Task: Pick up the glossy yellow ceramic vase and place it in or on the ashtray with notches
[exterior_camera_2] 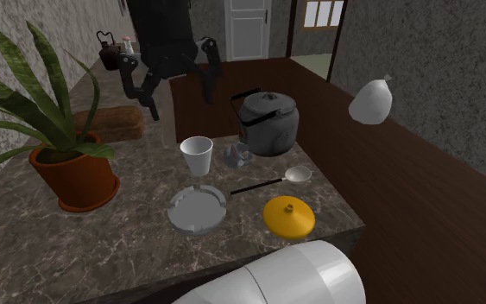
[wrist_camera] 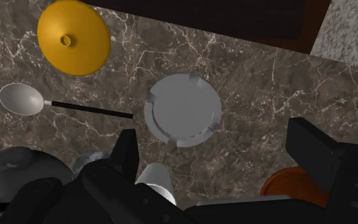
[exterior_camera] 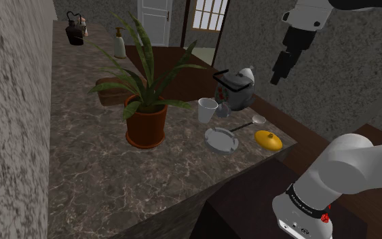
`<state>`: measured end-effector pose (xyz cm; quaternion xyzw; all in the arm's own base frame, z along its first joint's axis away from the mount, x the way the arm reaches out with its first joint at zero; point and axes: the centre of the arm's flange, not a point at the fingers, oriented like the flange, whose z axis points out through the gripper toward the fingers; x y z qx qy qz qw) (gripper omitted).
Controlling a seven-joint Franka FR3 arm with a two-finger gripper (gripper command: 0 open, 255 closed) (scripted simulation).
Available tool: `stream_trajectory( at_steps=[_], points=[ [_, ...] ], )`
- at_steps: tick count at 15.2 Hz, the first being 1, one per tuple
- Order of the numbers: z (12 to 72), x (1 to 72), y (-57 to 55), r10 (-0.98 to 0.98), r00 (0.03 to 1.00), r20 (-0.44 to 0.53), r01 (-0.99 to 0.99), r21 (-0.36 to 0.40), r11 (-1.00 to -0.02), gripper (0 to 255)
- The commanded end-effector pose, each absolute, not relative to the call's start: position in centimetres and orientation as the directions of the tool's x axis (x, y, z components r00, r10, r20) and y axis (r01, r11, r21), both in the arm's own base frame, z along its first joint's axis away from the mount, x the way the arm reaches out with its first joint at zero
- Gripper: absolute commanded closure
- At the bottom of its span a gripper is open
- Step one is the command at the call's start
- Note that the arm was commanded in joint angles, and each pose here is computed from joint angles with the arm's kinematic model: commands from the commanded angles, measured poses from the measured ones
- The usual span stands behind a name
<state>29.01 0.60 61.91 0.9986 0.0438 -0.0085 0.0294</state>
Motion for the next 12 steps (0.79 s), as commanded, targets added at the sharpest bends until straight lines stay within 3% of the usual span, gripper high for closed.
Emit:
stream_trajectory(
  at_steps=[1, 12],
  points=[
    [61.9, 29.0, 0.6, 0.087, 0.996, -0.020, 0.088, 0.058, -0.994, 0],
    [51.1, 27.6, -9.5, 0.081, 0.997, 0.007, 0.081, 0.027, -0.996, 0]
  ],
)
